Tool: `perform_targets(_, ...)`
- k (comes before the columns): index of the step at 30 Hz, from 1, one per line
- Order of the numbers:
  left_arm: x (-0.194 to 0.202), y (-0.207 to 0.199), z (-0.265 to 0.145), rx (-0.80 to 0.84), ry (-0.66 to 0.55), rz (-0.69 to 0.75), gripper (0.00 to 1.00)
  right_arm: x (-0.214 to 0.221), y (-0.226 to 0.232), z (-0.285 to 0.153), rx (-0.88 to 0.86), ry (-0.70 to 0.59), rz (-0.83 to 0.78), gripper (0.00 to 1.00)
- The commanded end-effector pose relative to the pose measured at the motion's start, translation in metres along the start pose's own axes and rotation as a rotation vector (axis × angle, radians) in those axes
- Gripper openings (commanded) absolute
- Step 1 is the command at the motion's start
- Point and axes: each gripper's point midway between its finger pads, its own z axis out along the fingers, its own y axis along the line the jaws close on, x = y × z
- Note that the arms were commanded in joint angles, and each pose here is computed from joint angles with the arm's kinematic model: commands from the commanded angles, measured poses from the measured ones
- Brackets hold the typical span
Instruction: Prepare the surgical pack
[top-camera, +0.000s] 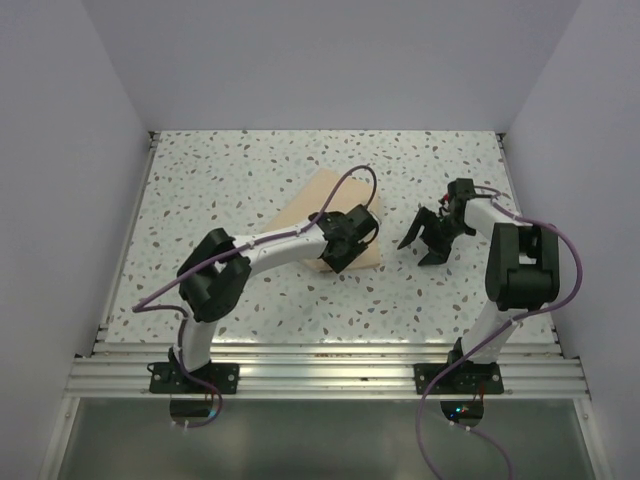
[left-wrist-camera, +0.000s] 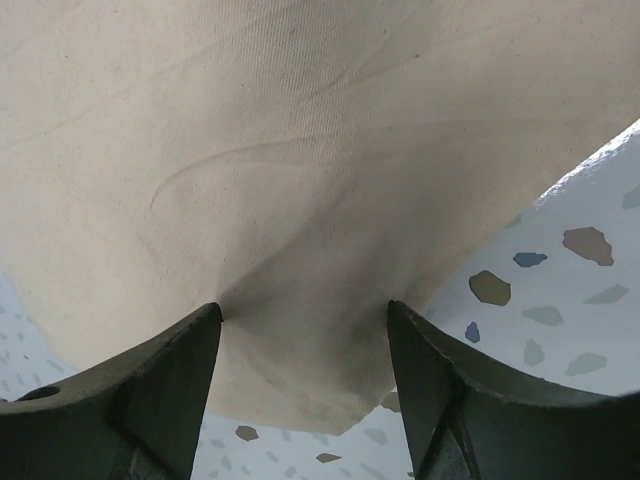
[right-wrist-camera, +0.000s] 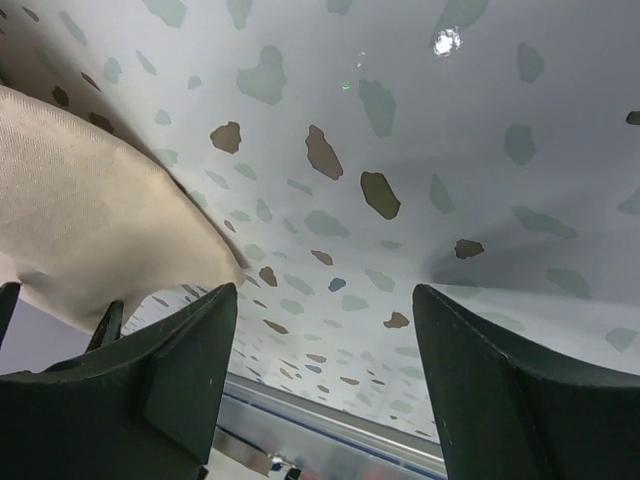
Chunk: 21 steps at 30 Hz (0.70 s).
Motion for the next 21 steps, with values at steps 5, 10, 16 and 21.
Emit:
perform_targets(5,0.01,0.002,0.015,-0.045,0.048,0.02,0.68,-0.006,0.012,-0.007,-0.049,-0.036,-0.049,0.76)
perform_targets(10,0.011,0.009,0.017,-0.077,0.054,0.015,0.61,-0.004,0.013,-0.005,-0.052,-0.029,-0.049,0.76)
perform_targets(16,0.011,0.017,0.017,-0.072,0.045,-0.023,0.42,-0.003,0.015,-0.005,-0.053,-0.027,-0.056,0.77)
perform_targets(21,0.009,0.022,0.017,-0.061,0.047,-0.043,0.25,-0.001,0.02,-0.003,-0.062,-0.016,-0.064,0.77)
